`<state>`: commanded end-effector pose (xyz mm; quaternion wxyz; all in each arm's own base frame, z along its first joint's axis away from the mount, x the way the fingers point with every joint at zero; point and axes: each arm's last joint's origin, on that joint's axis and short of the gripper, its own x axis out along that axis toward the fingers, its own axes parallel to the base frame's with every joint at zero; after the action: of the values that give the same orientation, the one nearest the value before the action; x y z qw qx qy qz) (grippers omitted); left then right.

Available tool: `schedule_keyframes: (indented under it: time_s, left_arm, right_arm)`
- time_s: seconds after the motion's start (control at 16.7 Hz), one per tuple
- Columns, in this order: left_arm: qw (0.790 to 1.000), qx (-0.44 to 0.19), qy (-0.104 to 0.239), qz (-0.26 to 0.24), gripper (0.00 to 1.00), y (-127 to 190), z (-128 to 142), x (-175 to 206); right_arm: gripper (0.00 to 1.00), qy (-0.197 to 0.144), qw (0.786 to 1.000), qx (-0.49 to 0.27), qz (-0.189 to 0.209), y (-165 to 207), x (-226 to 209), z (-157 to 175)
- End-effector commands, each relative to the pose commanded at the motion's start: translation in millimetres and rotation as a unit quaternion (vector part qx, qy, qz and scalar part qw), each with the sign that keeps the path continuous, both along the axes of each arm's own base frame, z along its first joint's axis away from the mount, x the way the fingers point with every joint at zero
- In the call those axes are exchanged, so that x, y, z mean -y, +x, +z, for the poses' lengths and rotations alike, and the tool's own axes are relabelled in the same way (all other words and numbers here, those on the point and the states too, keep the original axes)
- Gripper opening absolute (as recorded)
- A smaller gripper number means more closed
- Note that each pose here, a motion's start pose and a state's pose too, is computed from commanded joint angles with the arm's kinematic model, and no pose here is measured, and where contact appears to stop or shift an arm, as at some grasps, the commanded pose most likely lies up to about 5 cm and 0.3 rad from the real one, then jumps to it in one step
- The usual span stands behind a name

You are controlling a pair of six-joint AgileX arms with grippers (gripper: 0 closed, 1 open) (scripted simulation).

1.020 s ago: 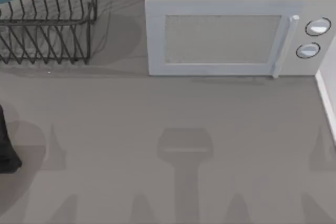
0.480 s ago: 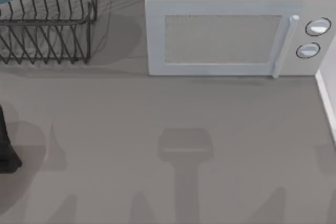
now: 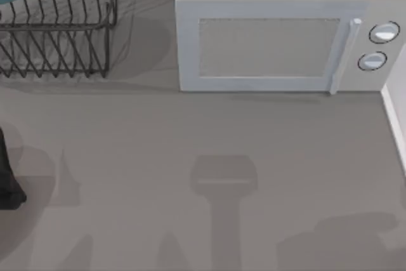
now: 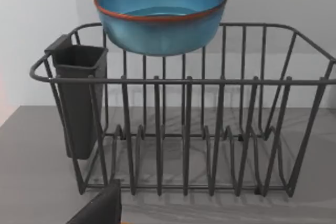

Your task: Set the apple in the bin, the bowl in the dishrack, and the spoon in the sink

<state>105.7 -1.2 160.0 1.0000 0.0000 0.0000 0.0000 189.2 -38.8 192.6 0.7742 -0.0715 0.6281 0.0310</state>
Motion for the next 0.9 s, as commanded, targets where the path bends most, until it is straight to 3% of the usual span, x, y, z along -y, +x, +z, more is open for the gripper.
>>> schedule_keyframes:
  time_s: [0.3,0.66,0.9]
  left_arm:
    - [1.000,0.000,0.000,0.000,1.00,0.0,0.0,0.0]
    - [1.000,0.000,0.000,0.000,1.00,0.0,0.0,0.0]
    - [1.000,0.000,0.000,0.000,1.00,0.0,0.0,0.0]
  right_arm:
    - [1.00,0.019,0.995,-0.098,0.013,22.6,12.6,0.3]
    - [1.00,0.020,0.994,-0.102,0.015,23.6,12.3,-0.3]
    - [1.00,0.020,0.994,-0.104,0.013,27.4,13.6,-26.0]
